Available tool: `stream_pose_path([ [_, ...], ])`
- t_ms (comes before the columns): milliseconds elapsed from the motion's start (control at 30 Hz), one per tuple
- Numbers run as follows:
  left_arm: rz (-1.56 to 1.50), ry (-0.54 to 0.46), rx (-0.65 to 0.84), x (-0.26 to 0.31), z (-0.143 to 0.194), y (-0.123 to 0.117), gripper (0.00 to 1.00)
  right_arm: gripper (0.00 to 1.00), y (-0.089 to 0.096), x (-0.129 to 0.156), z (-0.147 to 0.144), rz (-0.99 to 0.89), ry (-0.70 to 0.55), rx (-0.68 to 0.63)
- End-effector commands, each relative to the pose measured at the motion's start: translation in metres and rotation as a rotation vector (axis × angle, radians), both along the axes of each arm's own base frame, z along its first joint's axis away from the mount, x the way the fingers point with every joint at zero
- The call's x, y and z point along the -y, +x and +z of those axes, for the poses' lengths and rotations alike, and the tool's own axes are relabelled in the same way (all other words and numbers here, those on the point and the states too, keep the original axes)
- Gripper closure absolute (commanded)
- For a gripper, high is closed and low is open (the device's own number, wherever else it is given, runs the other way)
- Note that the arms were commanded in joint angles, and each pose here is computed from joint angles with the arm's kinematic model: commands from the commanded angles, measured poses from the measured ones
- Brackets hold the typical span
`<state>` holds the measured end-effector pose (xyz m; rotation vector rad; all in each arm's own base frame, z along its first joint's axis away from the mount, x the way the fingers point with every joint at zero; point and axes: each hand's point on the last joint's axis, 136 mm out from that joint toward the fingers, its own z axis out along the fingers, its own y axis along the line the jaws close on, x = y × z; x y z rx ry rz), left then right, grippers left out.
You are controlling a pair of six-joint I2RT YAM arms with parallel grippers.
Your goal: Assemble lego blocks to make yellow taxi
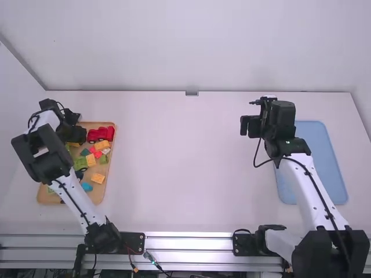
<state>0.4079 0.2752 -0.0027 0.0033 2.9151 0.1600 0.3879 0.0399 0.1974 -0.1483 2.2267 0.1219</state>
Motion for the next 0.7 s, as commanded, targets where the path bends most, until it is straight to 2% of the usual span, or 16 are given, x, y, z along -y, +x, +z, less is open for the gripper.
stream_pose_path([
  [0,-0.007,-0.053,-0.041,0.008,-0.018,-0.014,0.21,0.01,0.007,-0.004,0.017,0.009,0.009,0.037],
  [133,-0.002,-0.022,-0.076,0.005,-0.017,-0.019,0.19,0.01,0.007,-0.004,0.017,0.008,0.009,0.037],
  [267,0.004,-0.024,-0.082,0.002,-0.015,-0.022,0.24,0.01,0.007,-0.003,0.017,0.009,0.006,0.039],
  [333,0.007,-0.026,-0.086,0.002,-0.015,-0.023,0.31,0.01,0.007,-0.003,0.017,0.009,0.006,0.038],
  [533,0.008,-0.024,-0.084,0.002,-0.015,-0.023,0.4,0.01,0.007,-0.003,0.017,0.009,0.006,0.037],
  [633,0.049,-0.018,-0.067,-0.003,-0.007,-0.018,0.52,0.01,0.007,-0.003,0.017,0.009,0.006,0.038],
  [667,0.062,-0.017,-0.06,-0.004,-0.005,-0.016,0.53,0.01,0.007,-0.003,0.017,0.009,0.006,0.037],
])
